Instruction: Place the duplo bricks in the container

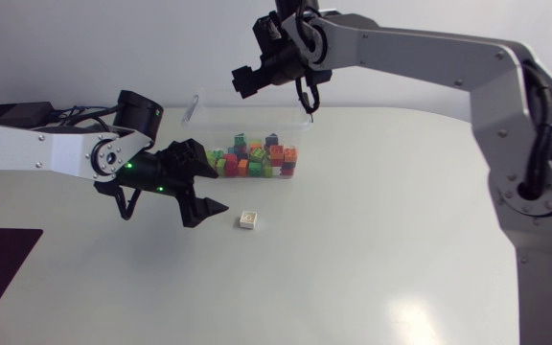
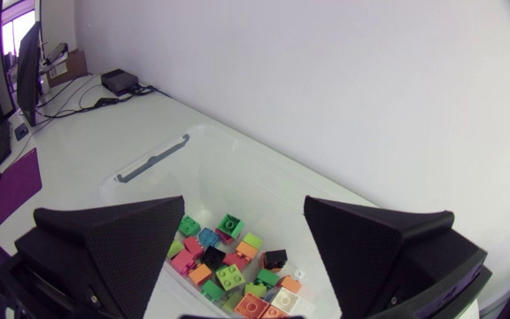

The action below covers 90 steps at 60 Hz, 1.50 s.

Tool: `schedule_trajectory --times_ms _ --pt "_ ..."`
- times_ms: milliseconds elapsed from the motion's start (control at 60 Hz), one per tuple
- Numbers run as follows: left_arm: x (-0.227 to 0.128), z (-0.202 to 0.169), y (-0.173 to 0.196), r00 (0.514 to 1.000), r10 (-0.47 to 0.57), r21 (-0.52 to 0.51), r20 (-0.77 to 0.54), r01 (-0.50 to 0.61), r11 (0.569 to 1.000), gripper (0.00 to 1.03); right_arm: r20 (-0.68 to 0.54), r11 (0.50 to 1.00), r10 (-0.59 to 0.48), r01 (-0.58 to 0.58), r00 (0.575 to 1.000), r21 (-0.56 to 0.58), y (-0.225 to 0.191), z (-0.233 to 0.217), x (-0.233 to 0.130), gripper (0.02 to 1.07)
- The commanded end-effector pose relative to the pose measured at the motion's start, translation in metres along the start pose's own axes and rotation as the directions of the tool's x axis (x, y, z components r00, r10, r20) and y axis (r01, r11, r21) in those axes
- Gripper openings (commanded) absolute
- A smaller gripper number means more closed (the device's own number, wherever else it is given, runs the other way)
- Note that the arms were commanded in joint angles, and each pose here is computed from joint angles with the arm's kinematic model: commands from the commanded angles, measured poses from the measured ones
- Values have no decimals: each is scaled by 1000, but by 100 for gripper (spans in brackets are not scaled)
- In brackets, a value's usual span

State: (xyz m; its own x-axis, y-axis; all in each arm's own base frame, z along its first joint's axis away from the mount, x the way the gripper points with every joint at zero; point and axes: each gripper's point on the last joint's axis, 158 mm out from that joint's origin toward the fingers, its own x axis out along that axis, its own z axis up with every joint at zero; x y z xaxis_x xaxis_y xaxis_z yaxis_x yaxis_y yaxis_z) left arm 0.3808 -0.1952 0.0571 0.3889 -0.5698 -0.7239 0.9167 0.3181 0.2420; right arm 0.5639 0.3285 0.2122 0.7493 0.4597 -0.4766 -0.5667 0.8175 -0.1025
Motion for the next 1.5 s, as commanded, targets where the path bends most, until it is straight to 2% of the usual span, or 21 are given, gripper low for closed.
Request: schedule_trajectory --times_ms 0,350,683,867,1200,1483 --pt "12 0 -9 999 -53 66 -14 54 996 98 0 1000 -10 10 1000 -22 -4 4 -25 103" --pt "31 5 -16 983 -168 183 -71 178 967 98 -11 999 -2 1 1000 -54 1 -23 -92 103" --pt "49 3 -22 950 -266 255 -163 301 919 97 -95 993 6 -17 995 -113 9 -84 -132 103" --pt "60 -1 -18 941 -244 299 -233 308 903 97 -143 992 0 -17 990 -123 8 -117 -147 103" --pt "79 -10 -17 903 -244 309 -352 359 881 95 -240 988 -23 -15 971 -154 8 -179 -172 103" --pt "83 -13 -19 878 -232 313 -418 379 871 92 -301 983 -48 -8 952 -182 13 -213 -186 103"
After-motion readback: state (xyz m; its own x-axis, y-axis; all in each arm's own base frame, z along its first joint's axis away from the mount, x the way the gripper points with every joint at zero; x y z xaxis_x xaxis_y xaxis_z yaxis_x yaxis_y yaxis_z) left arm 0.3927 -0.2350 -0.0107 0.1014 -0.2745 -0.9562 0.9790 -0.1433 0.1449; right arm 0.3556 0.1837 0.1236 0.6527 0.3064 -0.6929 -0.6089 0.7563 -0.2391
